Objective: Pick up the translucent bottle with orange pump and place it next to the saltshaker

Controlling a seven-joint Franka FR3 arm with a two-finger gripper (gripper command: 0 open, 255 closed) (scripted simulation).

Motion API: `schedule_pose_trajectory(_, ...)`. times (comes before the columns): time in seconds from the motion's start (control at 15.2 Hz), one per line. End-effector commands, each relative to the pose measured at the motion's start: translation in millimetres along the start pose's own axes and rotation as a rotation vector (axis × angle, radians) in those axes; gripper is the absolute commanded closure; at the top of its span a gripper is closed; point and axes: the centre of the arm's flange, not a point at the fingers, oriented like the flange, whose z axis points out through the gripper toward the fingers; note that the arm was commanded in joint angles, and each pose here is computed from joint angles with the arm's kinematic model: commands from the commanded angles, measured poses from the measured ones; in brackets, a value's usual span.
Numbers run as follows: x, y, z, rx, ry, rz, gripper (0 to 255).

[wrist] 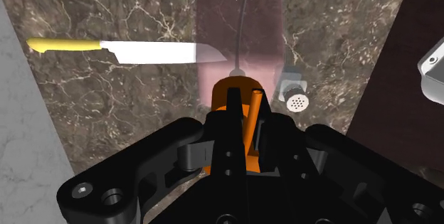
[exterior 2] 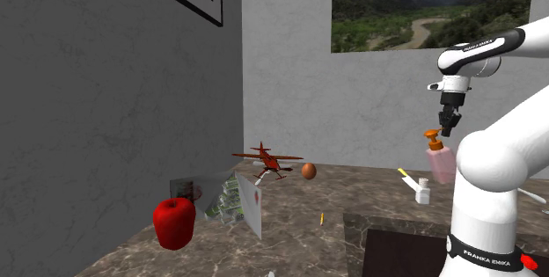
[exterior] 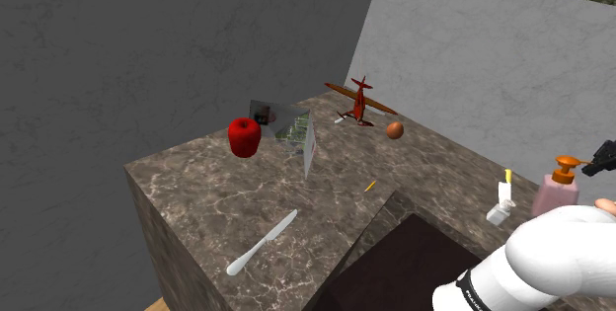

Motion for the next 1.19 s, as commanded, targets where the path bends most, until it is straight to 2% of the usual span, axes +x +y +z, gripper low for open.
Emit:
schedule_pose_trajectory(0.0, -1, 0, 11, 0.0, 0.0, 0.0, 255)
schedule_pose_trajectory(0.59, -6, 0, 61, 0.0, 0.0, 0.0, 255)
schedule_pose_trajectory(1.12, -6, 0, 61, 0.0, 0.0, 0.0, 255)
